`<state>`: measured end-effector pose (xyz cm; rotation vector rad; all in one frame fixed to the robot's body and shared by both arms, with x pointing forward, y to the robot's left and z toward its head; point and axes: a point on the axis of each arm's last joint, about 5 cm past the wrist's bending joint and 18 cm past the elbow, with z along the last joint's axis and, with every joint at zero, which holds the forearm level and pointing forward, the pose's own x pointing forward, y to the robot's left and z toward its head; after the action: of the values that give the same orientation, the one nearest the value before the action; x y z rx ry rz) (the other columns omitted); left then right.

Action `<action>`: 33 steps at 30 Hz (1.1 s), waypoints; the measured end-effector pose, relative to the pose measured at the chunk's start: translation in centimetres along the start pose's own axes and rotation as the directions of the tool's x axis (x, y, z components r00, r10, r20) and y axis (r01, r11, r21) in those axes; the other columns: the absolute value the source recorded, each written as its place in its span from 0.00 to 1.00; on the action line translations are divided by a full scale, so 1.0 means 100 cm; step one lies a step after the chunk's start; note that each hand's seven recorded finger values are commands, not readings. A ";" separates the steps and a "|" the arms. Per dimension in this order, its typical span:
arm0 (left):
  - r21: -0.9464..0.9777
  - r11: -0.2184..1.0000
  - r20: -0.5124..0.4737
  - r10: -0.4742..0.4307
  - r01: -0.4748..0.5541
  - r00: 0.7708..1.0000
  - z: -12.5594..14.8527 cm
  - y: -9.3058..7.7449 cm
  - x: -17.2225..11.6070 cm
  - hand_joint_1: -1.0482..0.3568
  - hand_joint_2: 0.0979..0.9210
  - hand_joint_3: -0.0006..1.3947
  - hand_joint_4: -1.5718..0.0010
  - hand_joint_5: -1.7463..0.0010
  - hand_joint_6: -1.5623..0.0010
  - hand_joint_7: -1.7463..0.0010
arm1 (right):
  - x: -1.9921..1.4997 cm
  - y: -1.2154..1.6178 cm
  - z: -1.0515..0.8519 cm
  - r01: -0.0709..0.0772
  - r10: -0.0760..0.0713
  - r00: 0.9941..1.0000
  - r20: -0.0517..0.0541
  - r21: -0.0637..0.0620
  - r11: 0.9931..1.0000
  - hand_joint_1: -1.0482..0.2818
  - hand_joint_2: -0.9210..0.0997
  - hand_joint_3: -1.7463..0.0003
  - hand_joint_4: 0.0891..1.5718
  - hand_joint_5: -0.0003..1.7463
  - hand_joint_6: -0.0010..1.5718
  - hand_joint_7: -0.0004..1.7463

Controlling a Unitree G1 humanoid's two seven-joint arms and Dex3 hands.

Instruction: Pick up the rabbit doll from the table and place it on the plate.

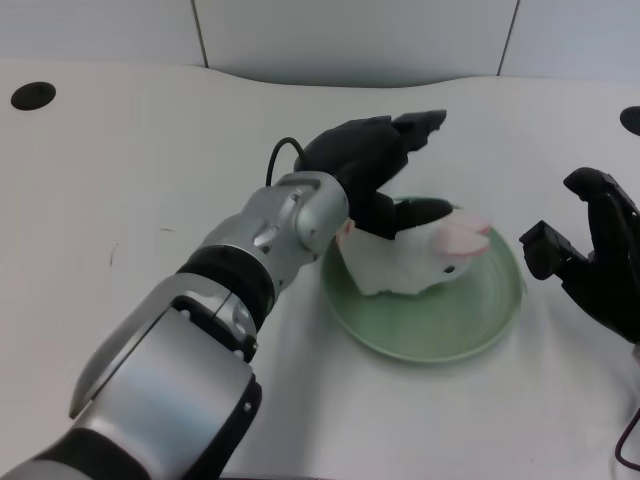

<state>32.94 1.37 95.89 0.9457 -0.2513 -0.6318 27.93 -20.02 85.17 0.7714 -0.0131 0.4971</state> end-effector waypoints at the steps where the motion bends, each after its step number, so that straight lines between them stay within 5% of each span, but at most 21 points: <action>1: -0.069 0.998 -0.006 0.011 -0.011 1.000 -0.003 0.006 -0.001 0.00 1.00 0.60 1.00 1.00 1.00 1.00 | 0.0000 0.0000 0.0000 0.000 0.000 1.000 0.000 0.000 1.000 0.33 0.00 0.87 0.49 1.00 0.49 1.00; 9: -0.501 0.864 0.043 0.070 -0.039 0.997 -0.029 0.046 -0.013 0.00 1.00 0.61 1.00 1.00 1.00 1.00 | 0.0000 -0.0001 -0.0005 0.003 -0.003 1.000 -0.007 0.008 1.000 0.33 0.00 0.88 0.50 1.00 0.49 1.00; 13: -0.801 0.593 0.151 0.065 0.083 0.986 -0.048 0.051 -0.022 0.00 1.00 0.51 1.00 1.00 1.00 1.00 | 0.0000 0.0000 -0.0006 0.004 -0.004 1.000 -0.008 0.008 1.000 0.33 0.00 0.88 0.50 1.00 0.48 1.00; 18: -0.970 0.131 0.222 0.110 0.207 0.969 -0.093 0.022 -0.050 0.00 1.00 0.46 1.00 1.00 1.00 1.00 | -0.0004 -0.0004 -0.0006 0.014 -0.014 1.000 -0.009 0.010 1.000 0.34 0.00 0.88 0.50 1.00 0.49 1.00; 24: -0.945 -0.274 0.127 0.194 0.178 0.973 -0.127 -0.005 -0.083 0.00 1.00 0.51 0.99 0.99 1.00 1.00 | 0.0001 -0.0002 -0.0008 0.016 -0.016 1.000 -0.019 0.014 1.000 0.33 0.00 0.88 0.50 1.00 0.49 1.00; 33: -0.842 -0.530 -0.009 0.207 0.104 0.978 -0.148 -0.054 -0.120 0.00 1.00 0.55 0.95 0.98 1.00 1.00 | -0.0006 -0.0007 -0.0022 0.033 -0.032 0.999 -0.029 0.017 0.999 0.33 0.00 0.89 0.50 1.00 0.50 1.00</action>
<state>28.14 16.33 83.84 -1.1807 0.2269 -0.5172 27.87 -19.94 84.95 0.7804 0.0310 0.4779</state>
